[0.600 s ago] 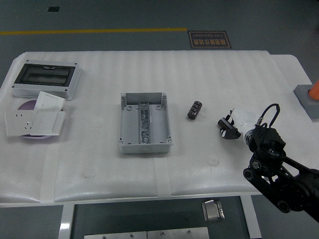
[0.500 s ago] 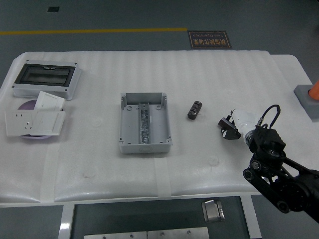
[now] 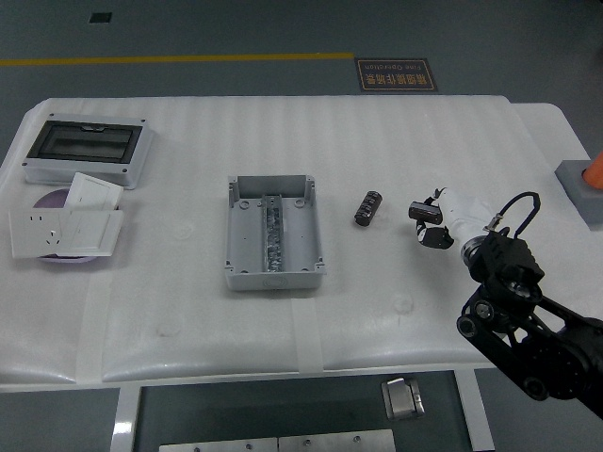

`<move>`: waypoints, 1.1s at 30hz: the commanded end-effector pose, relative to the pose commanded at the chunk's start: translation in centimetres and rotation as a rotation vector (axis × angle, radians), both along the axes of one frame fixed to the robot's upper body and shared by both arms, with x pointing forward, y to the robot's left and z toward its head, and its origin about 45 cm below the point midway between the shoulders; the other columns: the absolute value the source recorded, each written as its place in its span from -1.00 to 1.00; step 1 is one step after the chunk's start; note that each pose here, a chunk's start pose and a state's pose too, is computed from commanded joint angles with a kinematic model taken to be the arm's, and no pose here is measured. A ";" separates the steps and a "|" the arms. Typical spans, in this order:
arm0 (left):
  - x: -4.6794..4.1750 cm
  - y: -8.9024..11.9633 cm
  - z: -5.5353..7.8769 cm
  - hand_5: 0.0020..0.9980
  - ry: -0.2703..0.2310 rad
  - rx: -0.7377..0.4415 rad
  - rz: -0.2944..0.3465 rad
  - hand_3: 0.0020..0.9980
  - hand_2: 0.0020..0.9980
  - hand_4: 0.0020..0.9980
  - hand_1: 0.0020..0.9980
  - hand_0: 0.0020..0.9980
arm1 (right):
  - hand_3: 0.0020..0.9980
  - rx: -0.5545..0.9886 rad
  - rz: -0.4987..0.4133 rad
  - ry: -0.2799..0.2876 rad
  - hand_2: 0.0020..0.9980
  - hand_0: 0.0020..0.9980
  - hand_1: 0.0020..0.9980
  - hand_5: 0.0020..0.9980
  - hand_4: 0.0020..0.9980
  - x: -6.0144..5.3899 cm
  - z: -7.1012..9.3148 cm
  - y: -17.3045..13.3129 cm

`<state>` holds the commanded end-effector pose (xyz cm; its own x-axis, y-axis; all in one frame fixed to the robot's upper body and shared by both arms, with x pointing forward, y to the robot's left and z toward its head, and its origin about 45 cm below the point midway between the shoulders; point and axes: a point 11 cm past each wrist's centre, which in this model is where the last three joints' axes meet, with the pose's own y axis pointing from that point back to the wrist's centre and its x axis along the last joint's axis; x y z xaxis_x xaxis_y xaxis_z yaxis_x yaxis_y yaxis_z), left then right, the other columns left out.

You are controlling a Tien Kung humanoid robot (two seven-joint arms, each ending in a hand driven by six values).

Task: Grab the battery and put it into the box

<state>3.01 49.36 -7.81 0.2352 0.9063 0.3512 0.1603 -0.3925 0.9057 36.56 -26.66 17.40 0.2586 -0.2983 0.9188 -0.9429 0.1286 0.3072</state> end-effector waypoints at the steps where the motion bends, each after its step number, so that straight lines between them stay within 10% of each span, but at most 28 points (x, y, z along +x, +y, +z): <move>1: 0.01 0.0 0.0 -0.74 0.000 0.000 0.000 0.14 0.09 0.10 0.27 0.09 | 0.33 0.023 0.014 -0.012 -0.09 -0.51 -0.21 -0.73 -0.21 0.0 0.5 0.6; 11: -0.02 0.1 0.0 -0.73 0.004 0.002 -0.001 0.13 0.09 0.12 0.27 0.09 | 0.30 0.192 0.245 -0.111 -0.14 -0.53 -0.23 -0.58 -0.03 -1.1 4.5 8.9; 20: -0.27 0.1 0.1 -0.72 0.017 0.001 -0.001 0.13 0.09 0.13 0.27 0.08 | 0.31 0.235 0.448 -0.177 -0.14 -0.54 -0.23 -0.57 -0.02 -1.4 3.9 14.6; 21: -0.24 0.1 0.1 -0.72 0.016 0.002 -0.001 0.13 0.09 0.13 0.27 0.08 | 0.41 0.229 0.459 -0.177 0.35 -0.09 0.23 -0.31 0.28 -1.5 3.6 14.8; 26: -0.25 0.0 0.0 -0.72 0.017 -0.001 0.000 0.13 0.09 0.13 0.27 0.08 | 0.41 0.201 0.475 -0.151 0.35 -0.09 0.23 -0.31 0.28 -1.5 1.2 15.3; 27: -0.27 0.0 0.0 -0.72 0.018 -0.001 0.000 0.12 0.08 0.13 0.27 0.08 | 1.00 0.195 0.473 -0.140 1.00 1.00 0.95 -0.18 0.55 -1.6 0.6 15.3; 33: -0.26 0.0 0.0 -0.72 0.019 -0.002 0.000 0.12 0.08 0.13 0.27 0.08 | 1.00 0.166 0.449 -0.094 1.00 1.00 1.00 -0.16 0.62 -1.3 -1.6 14.5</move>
